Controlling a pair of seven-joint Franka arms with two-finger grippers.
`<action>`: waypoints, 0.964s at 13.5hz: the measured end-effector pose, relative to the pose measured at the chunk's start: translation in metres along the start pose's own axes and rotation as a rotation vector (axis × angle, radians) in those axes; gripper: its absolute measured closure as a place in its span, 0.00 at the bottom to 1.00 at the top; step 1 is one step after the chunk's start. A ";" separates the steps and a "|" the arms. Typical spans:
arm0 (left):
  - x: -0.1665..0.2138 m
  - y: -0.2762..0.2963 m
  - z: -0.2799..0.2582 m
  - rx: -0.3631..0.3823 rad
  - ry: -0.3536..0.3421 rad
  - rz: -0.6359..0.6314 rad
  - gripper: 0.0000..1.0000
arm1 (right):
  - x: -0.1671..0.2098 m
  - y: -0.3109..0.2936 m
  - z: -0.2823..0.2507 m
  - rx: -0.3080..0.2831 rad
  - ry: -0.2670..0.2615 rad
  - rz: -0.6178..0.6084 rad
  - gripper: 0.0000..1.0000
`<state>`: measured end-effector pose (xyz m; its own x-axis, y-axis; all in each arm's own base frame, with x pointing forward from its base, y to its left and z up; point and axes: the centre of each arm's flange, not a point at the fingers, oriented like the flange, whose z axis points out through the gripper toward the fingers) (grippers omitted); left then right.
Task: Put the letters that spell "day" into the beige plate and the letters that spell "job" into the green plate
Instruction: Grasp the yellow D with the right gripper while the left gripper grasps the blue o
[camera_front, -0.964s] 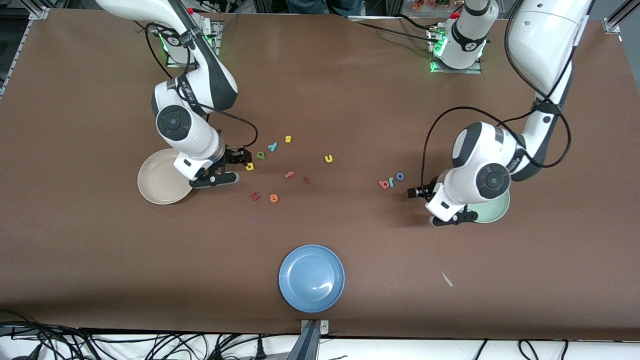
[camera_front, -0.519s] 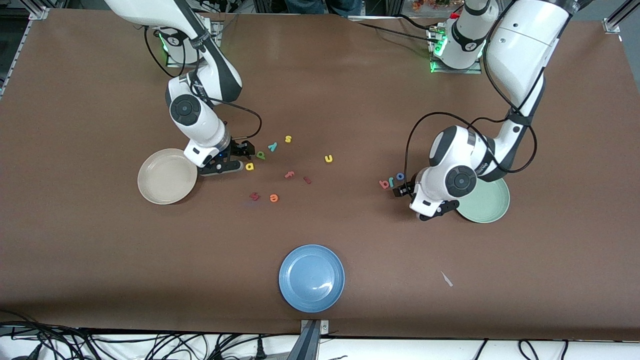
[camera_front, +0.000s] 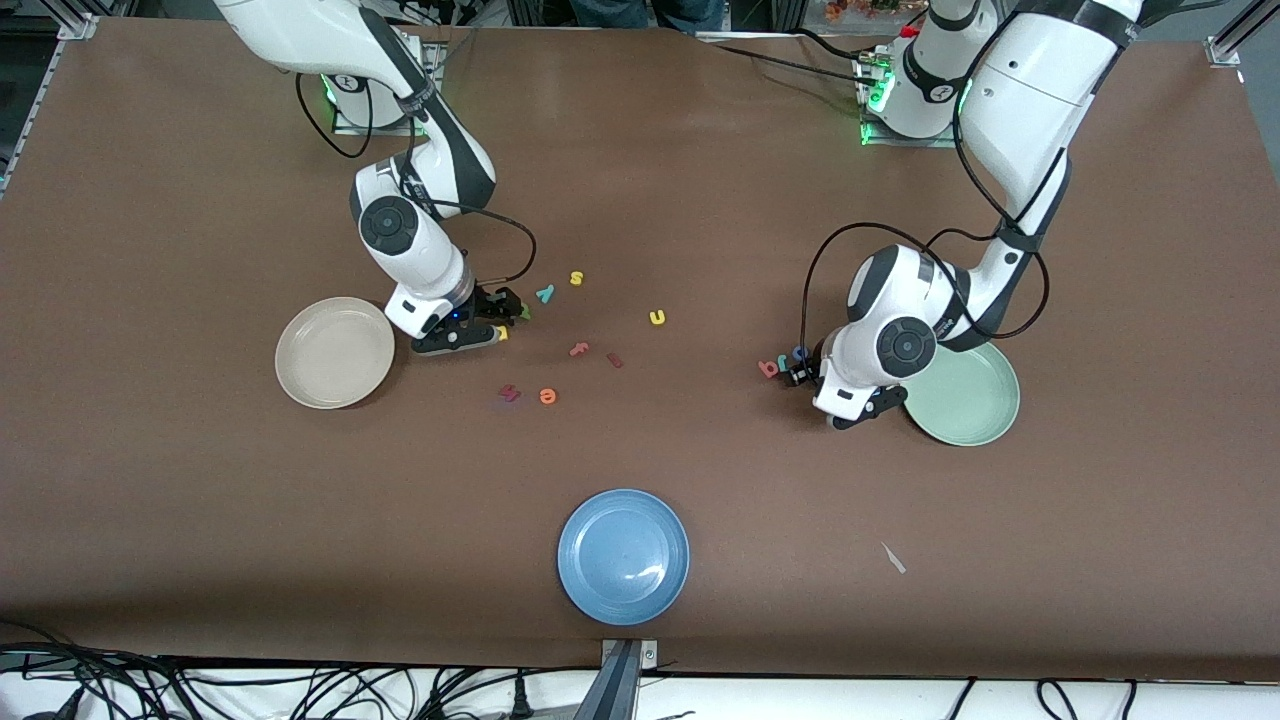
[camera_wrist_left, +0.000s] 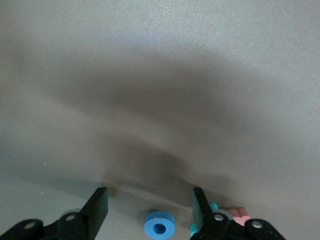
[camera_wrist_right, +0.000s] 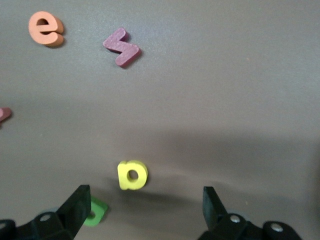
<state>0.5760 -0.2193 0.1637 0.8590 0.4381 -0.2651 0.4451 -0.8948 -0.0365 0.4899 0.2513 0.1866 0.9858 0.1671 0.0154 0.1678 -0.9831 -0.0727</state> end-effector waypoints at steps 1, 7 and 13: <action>0.000 0.000 0.000 0.000 -0.001 -0.015 0.25 | -0.001 0.000 0.006 0.000 0.002 -0.002 0.00; -0.007 0.005 0.002 0.000 -0.007 -0.065 0.25 | -0.002 -0.001 0.014 -0.014 0.007 -0.034 0.07; -0.016 0.008 0.007 0.007 -0.019 -0.083 0.37 | -0.003 -0.005 0.016 -0.011 0.012 -0.043 0.17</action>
<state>0.5638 -0.2343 0.1610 0.8139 0.5095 -0.2794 0.5131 -0.8558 -0.0661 0.4862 0.2566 0.1708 0.9777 0.2079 0.0300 0.2094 -0.9759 -0.0607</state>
